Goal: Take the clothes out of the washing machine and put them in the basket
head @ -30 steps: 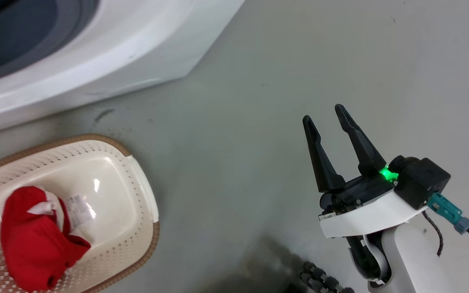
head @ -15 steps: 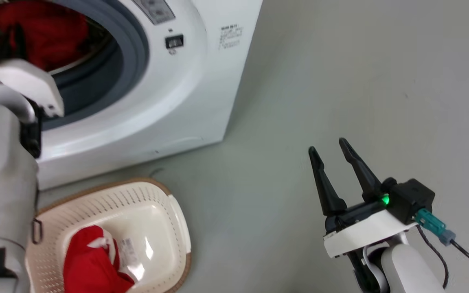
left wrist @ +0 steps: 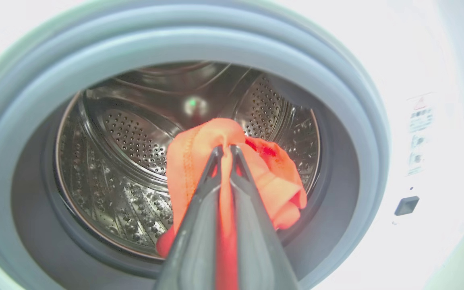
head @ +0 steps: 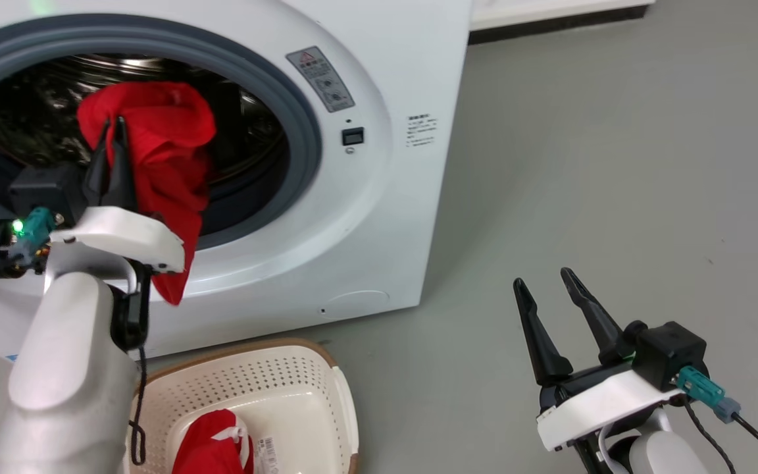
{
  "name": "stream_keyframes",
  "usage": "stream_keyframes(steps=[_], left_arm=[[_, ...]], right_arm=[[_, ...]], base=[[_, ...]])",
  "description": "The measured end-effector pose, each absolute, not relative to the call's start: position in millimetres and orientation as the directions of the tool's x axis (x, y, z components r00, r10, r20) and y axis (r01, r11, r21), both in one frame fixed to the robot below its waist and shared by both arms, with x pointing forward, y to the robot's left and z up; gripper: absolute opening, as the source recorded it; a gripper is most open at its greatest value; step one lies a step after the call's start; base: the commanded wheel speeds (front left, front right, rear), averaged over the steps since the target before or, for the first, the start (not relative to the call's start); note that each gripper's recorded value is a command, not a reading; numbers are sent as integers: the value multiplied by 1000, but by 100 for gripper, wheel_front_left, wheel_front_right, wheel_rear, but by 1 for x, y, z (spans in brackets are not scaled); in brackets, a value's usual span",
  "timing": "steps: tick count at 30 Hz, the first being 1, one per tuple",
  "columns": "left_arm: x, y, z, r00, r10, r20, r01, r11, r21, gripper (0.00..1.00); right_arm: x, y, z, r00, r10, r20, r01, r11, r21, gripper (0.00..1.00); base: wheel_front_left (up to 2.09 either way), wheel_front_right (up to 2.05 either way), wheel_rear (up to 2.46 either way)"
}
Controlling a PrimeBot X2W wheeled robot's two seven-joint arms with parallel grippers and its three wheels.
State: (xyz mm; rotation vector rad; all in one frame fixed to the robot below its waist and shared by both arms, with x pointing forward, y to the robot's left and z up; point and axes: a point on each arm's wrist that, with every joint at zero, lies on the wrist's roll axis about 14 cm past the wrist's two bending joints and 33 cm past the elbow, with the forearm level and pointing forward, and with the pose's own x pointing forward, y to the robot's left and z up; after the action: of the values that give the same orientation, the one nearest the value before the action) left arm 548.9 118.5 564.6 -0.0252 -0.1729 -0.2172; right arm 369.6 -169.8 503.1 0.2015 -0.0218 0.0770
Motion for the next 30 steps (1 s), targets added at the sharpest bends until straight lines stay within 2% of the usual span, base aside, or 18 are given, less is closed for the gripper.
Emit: stream_keyframes(steps=[10,16,19,25,30], left_arm=[[480,126,634,892,-191,410,219,975,-23,0],[435,138,652,873,-156,462,193,981,-34,0],[422,146,633,909,-124,399,170,982,-81,0],[413,154,538,989,-85,117,105,979,-174,0],[404,150,446,988,-81,-131,48,970,-237,0]], right_arm=[[367,-149,512,989,138,45,-144,970,197,100],[371,-134,513,982,186,40,-190,963,190,100],[375,-125,515,976,214,41,-218,958,187,100],[385,-113,505,968,252,15,-250,948,196,100],[401,-105,495,962,274,-6,-267,943,198,100]], base=[[0,0,0],[0,0,0],[0,0,0],[0,0,0],[0,0,0]])
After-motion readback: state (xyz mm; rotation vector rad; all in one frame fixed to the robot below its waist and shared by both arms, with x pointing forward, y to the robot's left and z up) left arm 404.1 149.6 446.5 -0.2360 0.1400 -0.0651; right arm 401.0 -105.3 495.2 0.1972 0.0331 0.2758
